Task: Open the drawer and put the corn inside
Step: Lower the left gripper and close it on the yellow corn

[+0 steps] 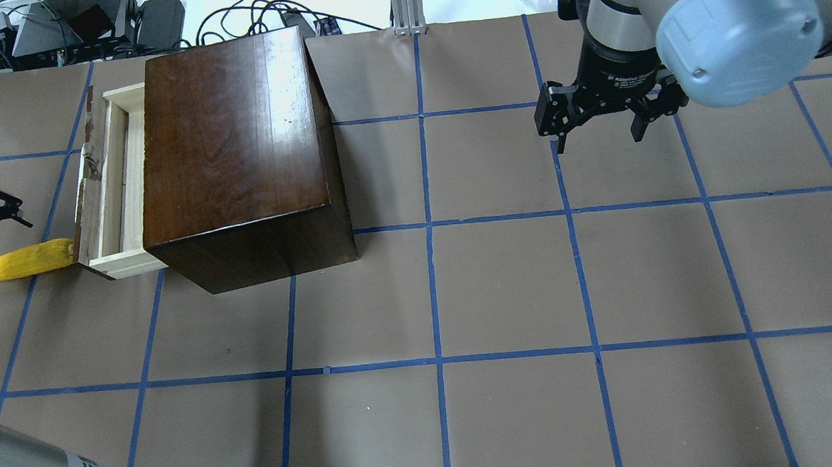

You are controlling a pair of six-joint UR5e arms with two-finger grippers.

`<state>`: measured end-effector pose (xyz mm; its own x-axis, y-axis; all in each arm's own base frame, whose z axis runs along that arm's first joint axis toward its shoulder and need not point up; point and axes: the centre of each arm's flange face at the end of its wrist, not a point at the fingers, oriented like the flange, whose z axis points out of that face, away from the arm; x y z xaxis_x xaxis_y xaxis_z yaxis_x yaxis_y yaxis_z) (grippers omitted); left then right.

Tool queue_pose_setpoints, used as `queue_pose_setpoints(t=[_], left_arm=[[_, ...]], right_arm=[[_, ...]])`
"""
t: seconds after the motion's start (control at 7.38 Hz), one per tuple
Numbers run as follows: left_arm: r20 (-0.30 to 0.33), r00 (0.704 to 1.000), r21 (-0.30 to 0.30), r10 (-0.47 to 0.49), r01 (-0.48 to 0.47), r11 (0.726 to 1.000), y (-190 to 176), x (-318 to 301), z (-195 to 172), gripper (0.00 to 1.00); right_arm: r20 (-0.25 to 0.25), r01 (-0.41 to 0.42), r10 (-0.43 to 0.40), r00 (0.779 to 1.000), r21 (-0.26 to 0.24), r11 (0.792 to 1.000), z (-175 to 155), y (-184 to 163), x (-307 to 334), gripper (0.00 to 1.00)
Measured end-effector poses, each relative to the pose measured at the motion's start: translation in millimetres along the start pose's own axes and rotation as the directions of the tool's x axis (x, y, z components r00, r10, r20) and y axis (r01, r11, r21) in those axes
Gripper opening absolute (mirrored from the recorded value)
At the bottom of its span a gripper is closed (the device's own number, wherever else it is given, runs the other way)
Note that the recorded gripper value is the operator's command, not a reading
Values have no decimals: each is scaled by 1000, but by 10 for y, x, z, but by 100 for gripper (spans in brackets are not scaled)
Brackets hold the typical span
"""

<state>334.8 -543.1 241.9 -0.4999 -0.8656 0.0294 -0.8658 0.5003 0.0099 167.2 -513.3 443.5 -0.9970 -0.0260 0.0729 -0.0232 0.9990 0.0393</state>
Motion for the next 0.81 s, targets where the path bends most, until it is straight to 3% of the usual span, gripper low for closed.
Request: queue_pose_setpoints(t=[0.27, 0.81], left_arm=[[9, 993, -16, -121, 121, 993, -30, 0, 188, 100], [24, 942, 76, -334, 332, 940, -201, -12, 485, 100]], right_arm=[[0, 0, 0, 1000, 0, 1000, 0, 0, 0, 100], [0, 0, 0, 1000, -1, 1000, 0, 1, 0, 100]])
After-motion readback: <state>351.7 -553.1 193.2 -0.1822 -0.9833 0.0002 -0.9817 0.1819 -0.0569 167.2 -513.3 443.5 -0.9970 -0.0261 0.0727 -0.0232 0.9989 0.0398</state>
